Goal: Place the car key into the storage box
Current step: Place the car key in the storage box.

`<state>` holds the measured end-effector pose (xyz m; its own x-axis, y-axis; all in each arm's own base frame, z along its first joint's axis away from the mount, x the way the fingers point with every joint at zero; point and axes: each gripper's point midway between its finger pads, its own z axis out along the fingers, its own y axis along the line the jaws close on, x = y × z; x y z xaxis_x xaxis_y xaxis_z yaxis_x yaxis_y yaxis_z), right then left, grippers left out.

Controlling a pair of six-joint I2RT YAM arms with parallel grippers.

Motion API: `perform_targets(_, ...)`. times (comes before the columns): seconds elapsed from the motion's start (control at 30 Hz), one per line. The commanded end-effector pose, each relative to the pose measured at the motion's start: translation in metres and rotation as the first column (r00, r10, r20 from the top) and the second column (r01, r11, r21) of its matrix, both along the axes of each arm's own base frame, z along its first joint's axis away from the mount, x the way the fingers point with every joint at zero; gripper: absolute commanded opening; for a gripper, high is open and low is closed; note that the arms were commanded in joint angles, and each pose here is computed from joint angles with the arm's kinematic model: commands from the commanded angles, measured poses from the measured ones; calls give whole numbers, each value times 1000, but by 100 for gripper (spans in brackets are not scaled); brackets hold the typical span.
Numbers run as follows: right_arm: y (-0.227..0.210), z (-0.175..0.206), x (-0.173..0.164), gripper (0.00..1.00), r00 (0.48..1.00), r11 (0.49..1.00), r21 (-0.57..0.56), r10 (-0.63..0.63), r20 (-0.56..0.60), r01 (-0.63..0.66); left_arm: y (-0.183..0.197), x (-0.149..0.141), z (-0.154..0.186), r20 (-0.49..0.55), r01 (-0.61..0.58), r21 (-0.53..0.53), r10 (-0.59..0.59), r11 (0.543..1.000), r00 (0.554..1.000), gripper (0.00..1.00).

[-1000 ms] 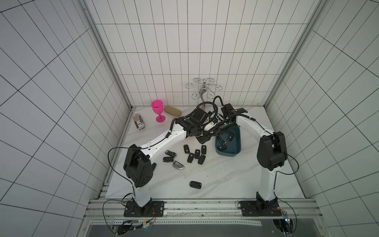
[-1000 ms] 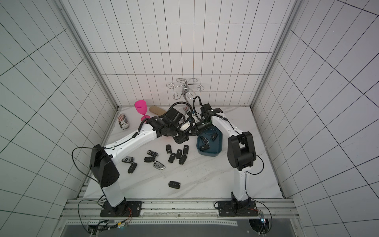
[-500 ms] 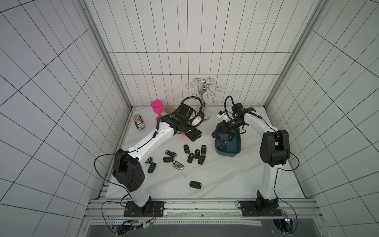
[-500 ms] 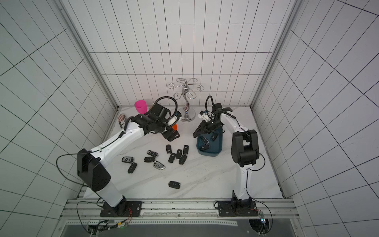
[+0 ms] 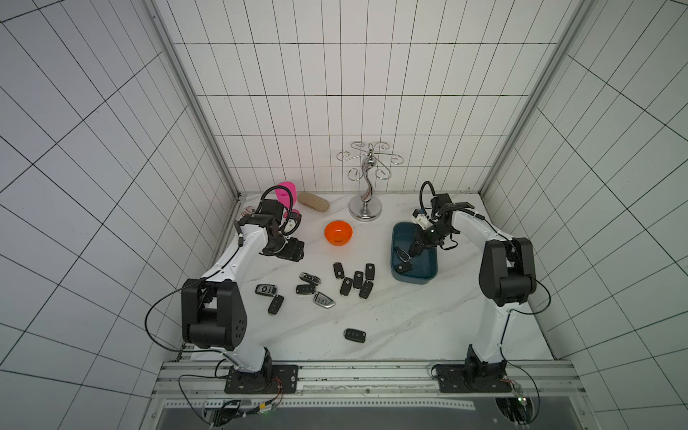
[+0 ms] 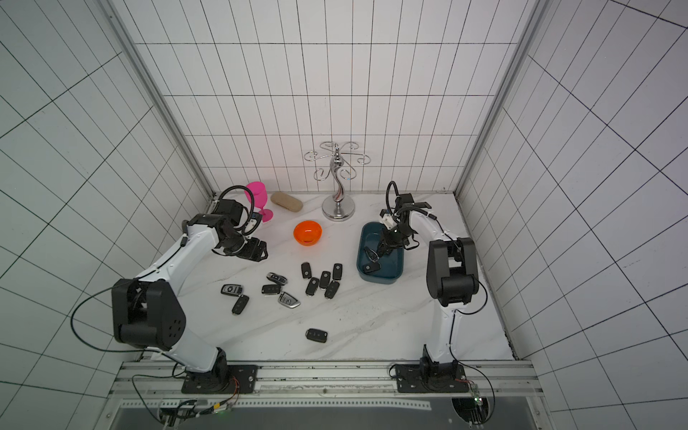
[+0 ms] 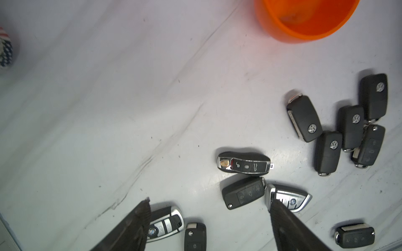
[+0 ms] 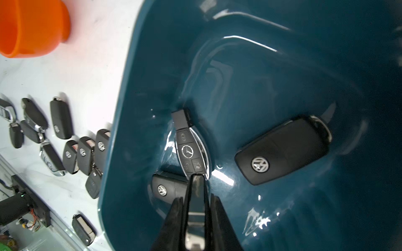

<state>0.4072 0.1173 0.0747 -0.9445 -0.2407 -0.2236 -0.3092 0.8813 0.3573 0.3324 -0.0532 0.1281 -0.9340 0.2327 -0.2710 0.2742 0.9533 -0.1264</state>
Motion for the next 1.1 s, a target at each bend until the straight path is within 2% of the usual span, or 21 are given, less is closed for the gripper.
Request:
perform_targets(0.0, -4, -12, 4, 2, 1000, 996, -82, 22, -6, -23, 16, -10, 5, -3, -34, 23, 34, 999, 999, 84)
perform_targets(0.2, -1, -23, 1, 8, 999, 991, -128, 43, -29, -47, 37, -11, -3, -46, -122, -26, 120, 992, 992, 84)
perform_targets(0.4, 1, -26, 2, 42, 998, 990, -129, 49, -28, -53, 53, -21, -15, -77, -171, -42, 167, 984, 983, 85)
perform_targets(0.63, 0, -24, 10, 70, 999, 988, -149, 46, -6, -46, 60, -25, -21, -88, -192, -42, 188, 980, 978, 86)
perform_targets(0.9, -1, -10, 20, 87, 998, 988, -153, 40, 53, -31, 74, -44, -31, -130, -189, -27, 184, 982, 974, 84)
perform_targets(1.07, 2, 12, 27, 93, 993, 990, -136, 37, 114, -21, 90, -54, -41, -151, -252, 57, 258, 966, 954, 82)
